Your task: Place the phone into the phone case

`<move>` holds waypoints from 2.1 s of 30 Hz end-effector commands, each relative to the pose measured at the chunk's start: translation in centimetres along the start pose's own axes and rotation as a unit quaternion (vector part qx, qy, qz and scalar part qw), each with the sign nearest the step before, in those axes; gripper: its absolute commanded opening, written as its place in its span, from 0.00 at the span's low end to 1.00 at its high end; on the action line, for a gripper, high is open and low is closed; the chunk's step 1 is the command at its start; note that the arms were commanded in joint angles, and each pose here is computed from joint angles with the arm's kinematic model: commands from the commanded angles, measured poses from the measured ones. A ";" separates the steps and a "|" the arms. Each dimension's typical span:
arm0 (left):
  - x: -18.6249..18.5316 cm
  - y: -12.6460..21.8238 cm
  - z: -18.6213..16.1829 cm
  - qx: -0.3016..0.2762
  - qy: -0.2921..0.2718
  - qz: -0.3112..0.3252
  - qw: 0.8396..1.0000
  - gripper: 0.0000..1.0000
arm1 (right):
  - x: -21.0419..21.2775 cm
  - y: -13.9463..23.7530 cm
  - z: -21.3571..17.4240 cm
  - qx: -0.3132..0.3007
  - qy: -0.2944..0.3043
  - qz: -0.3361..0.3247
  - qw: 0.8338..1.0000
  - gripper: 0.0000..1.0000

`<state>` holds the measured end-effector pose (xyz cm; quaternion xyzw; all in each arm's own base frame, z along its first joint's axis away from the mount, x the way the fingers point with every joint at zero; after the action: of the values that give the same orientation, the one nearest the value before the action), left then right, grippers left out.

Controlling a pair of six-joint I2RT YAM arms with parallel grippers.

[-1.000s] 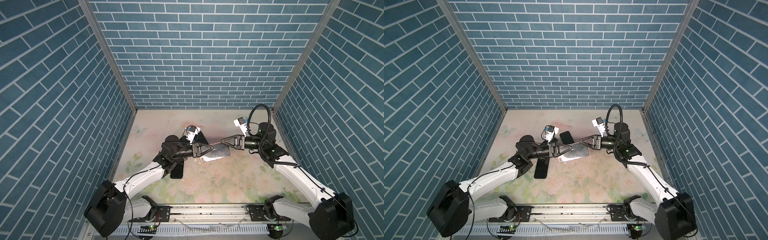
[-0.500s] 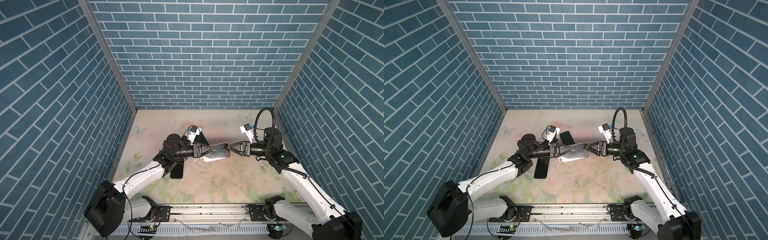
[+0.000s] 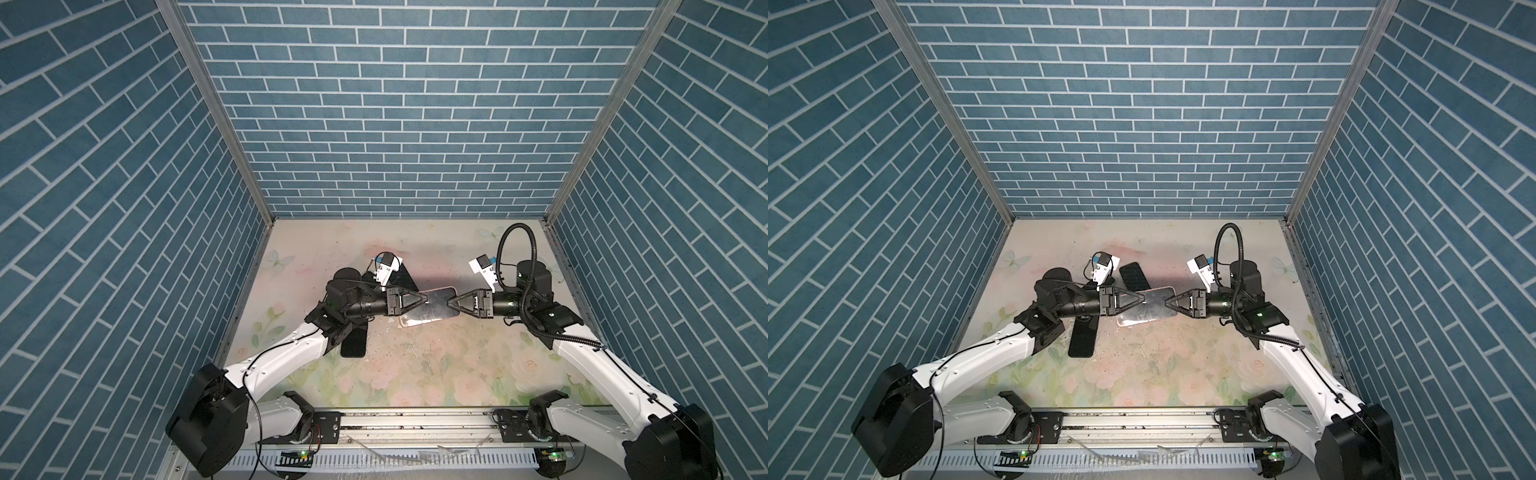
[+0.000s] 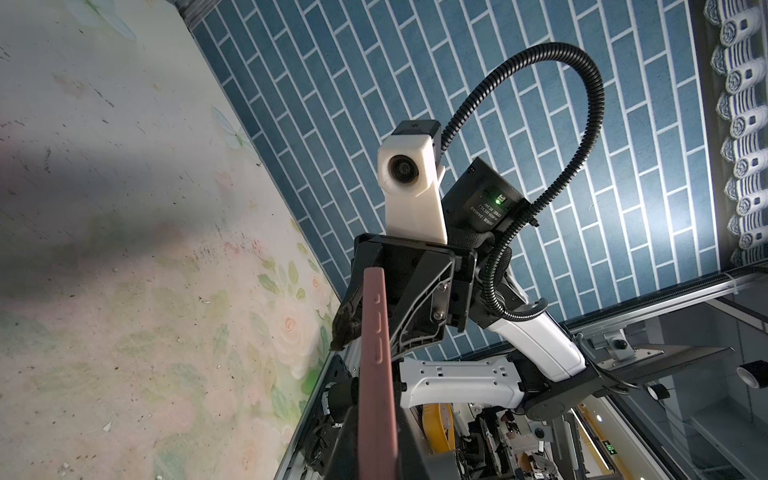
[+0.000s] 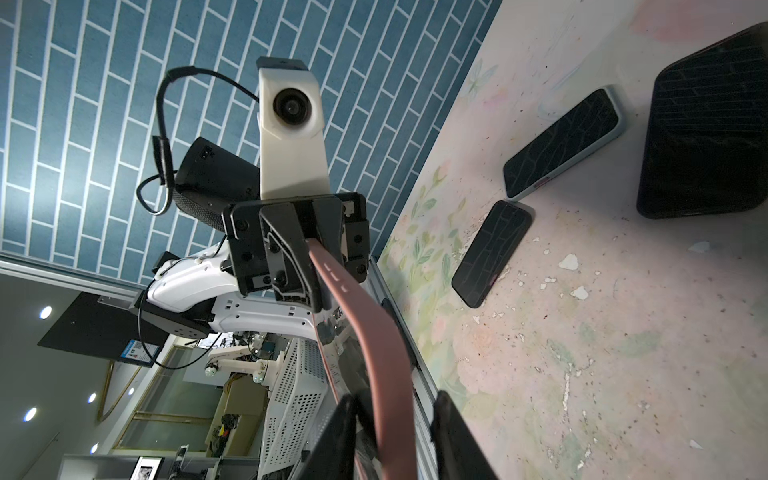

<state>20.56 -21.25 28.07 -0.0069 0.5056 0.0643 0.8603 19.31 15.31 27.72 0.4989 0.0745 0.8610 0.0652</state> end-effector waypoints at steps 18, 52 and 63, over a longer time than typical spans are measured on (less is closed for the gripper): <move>-3.6 9.8 -0.3 -0.211 -0.104 0.386 0.892 0.81 | 1.6 -2.6 -3.7 -0.020 -0.064 -0.023 0.997 0.00; -6.0 18.1 -6.3 -0.267 -0.087 0.498 0.820 1.00 | -4.8 -21.7 -16.0 0.005 -0.255 -0.162 0.953 0.00; -6.6 19.2 -7.3 -0.273 -0.088 0.496 0.820 1.00 | -6.6 -20.6 -17.6 0.006 -0.253 -0.244 0.936 0.24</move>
<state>9.24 -3.80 31.36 0.0088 0.3236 0.6150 0.7190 8.19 34.17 10.52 0.6696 0.1701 0.6826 0.2382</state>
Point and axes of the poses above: each gripper's point midway between its finger pads, its own y axis back along the fingers, its own x axis along the line the jaws close on, z = x × y, the point moved 10 cm from there along y, back along the fingers, and after that the axes turned 1 degree about -y, right-handed, at the moved point
